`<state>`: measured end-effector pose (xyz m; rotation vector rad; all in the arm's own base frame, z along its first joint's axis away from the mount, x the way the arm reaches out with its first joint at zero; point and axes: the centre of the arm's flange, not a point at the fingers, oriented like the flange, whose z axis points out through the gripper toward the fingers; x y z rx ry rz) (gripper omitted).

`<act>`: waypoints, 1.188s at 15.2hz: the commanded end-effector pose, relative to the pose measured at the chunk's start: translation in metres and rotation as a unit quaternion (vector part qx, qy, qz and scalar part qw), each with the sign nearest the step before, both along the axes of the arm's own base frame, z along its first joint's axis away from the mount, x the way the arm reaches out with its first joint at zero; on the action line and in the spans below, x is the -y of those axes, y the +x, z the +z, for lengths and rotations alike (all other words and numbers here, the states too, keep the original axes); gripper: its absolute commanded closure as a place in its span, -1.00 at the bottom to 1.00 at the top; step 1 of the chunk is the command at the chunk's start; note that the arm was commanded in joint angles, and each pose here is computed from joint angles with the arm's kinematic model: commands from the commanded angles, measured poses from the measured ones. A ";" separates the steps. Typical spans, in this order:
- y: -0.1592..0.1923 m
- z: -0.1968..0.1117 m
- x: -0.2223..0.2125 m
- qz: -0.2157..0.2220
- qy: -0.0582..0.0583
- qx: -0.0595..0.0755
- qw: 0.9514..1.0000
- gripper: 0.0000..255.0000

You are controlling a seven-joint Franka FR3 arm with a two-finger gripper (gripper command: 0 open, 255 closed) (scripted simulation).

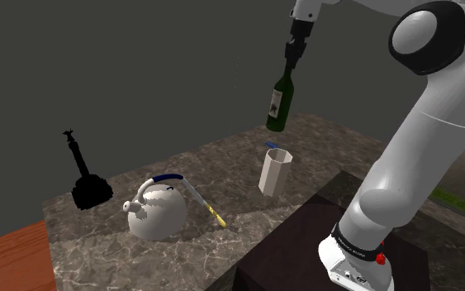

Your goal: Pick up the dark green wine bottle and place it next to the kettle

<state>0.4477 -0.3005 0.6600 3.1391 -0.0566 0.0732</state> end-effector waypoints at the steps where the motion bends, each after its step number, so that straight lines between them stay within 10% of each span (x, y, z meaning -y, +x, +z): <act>1: 0.000 0.011 0.000 0.000 0.000 0.000 1.000 1.00; 9: 0.000 0.050 0.000 0.000 0.000 0.000 1.000 1.00; 18: 0.019 0.051 -0.117 0.000 0.000 0.000 1.000 1.00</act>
